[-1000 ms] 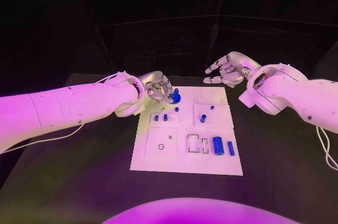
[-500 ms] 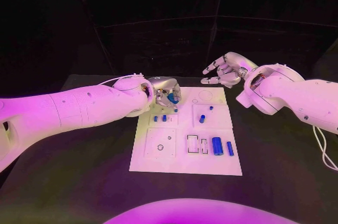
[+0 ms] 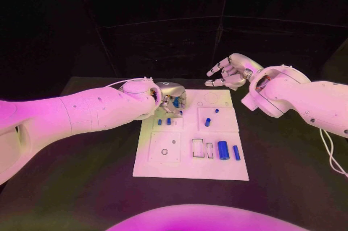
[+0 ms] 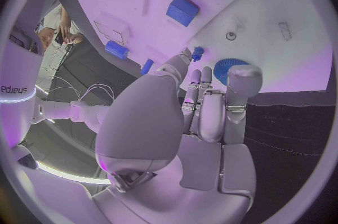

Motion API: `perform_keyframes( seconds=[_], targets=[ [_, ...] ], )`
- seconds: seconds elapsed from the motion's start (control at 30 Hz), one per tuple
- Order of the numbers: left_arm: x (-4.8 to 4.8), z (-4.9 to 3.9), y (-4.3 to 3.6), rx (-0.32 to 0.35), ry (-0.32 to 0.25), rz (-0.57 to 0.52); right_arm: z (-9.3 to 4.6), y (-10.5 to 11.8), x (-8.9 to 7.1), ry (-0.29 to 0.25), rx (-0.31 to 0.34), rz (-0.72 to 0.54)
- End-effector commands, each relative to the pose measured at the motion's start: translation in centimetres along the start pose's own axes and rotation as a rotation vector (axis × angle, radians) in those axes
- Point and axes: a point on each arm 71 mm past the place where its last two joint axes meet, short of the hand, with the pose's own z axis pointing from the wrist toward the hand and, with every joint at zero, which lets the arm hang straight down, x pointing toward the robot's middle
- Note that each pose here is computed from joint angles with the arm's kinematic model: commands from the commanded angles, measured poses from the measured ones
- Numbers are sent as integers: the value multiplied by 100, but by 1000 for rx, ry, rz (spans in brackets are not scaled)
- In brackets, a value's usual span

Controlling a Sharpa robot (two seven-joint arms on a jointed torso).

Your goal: Assemble the parts on the task board

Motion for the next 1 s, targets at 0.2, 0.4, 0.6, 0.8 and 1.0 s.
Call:
perform_keyframes(
  seconds=[0.2,0.4,0.6,0.8,1.0],
  targets=[
    [32,35,-5,6,39,36,9,24,-3,-2,-12,-3],
    [57,50,-7,8,49,36,15,30,3,0,-14,-3],
    [84,59,11,5,52,34,19,37,8,1,-15,-3],
    [111,77,-1,7,58,32,23,42,13,3,-16,-2],
    [132,103,-16,7,65,31,26,46,18,5,-17,-2]
  ],
)
